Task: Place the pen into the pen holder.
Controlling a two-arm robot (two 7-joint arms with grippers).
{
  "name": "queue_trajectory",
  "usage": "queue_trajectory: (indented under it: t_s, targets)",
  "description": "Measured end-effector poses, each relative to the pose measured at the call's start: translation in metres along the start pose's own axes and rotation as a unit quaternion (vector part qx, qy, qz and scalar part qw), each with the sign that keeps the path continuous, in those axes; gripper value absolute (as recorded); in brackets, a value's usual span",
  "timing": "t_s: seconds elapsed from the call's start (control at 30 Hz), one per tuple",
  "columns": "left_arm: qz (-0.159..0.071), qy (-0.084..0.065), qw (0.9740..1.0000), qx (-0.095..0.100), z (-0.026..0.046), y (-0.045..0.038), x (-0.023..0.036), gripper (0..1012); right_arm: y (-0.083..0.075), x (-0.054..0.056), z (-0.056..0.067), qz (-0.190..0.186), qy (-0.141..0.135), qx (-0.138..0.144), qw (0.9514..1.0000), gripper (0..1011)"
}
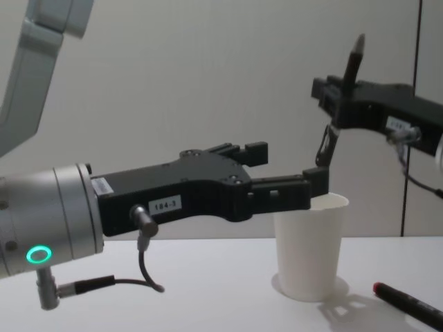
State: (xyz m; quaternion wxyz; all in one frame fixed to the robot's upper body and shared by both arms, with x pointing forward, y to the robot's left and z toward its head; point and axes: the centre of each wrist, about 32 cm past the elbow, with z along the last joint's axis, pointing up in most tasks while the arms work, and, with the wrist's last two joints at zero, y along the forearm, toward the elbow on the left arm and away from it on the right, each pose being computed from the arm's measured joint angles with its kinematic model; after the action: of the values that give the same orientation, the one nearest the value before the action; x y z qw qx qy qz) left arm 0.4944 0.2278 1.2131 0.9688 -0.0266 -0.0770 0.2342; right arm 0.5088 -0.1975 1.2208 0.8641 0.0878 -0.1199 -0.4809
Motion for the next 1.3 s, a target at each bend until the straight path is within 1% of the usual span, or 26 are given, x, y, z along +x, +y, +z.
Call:
queue_trajectory:
  t_s: [0.23, 0.4, 0.6, 0.83, 0.93, 1.0, 1.07, 1.2, 1.23, 1.3]
  targets:
    - [0.000, 0.000, 1.0000, 0.000, 0.0000, 0.0000, 0.0000, 1001, 0.005, -0.002, -0.007, 0.000, -0.019, -0.016, 0.9997, 145]
    - [0.000, 0.000, 1.0000, 0.000, 0.0000, 0.0000, 0.0000, 1001, 0.010, -0.003, -0.016, -0.002, -0.030, -0.032, 0.9990, 145]
    - [0.000, 0.000, 1.0000, 0.000, 0.0000, 0.0000, 0.0000, 1001, 0.016, -0.005, -0.023, -0.006, -0.032, -0.044, 0.9985, 145]
    - [0.000, 0.000, 1.0000, 0.000, 0.0000, 0.0000, 0.0000, 1001, 0.023, -0.007, -0.032, -0.013, -0.024, -0.063, 0.9976, 145]
    - [0.000, 0.000, 1.0000, 0.000, 0.0000, 0.0000, 0.0000, 1001, 0.025, -0.007, -0.034, -0.014, -0.022, -0.067, 0.9974, 152]
    - [0.000, 0.000, 1.0000, 0.000, 0.0000, 0.0000, 0.0000, 1001, 0.027, -0.008, -0.035, -0.015, -0.021, -0.070, 0.9972, 192]
    - [0.000, 0.000, 1.0000, 0.000, 0.0000, 0.0000, 0.0000, 1001, 0.028, -0.008, -0.036, -0.016, -0.019, -0.072, 0.9971, 264]
    - [0.000, 0.000, 1.0000, 0.000, 0.0000, 0.0000, 0.0000, 1001, 0.029, -0.008, -0.038, -0.017, -0.018, -0.076, 0.9968, 360]
    - [0.000, 0.000, 1.0000, 0.000, 0.0000, 0.0000, 0.0000, 1001, 0.029, -0.009, -0.038, -0.017, -0.017, -0.077, 0.9967, 419]
    - [0.000, 0.000, 1.0000, 0.000, 0.0000, 0.0000, 0.0000, 1001, 0.030, -0.009, -0.039, -0.018, -0.016, -0.078, 0.9966, 478]
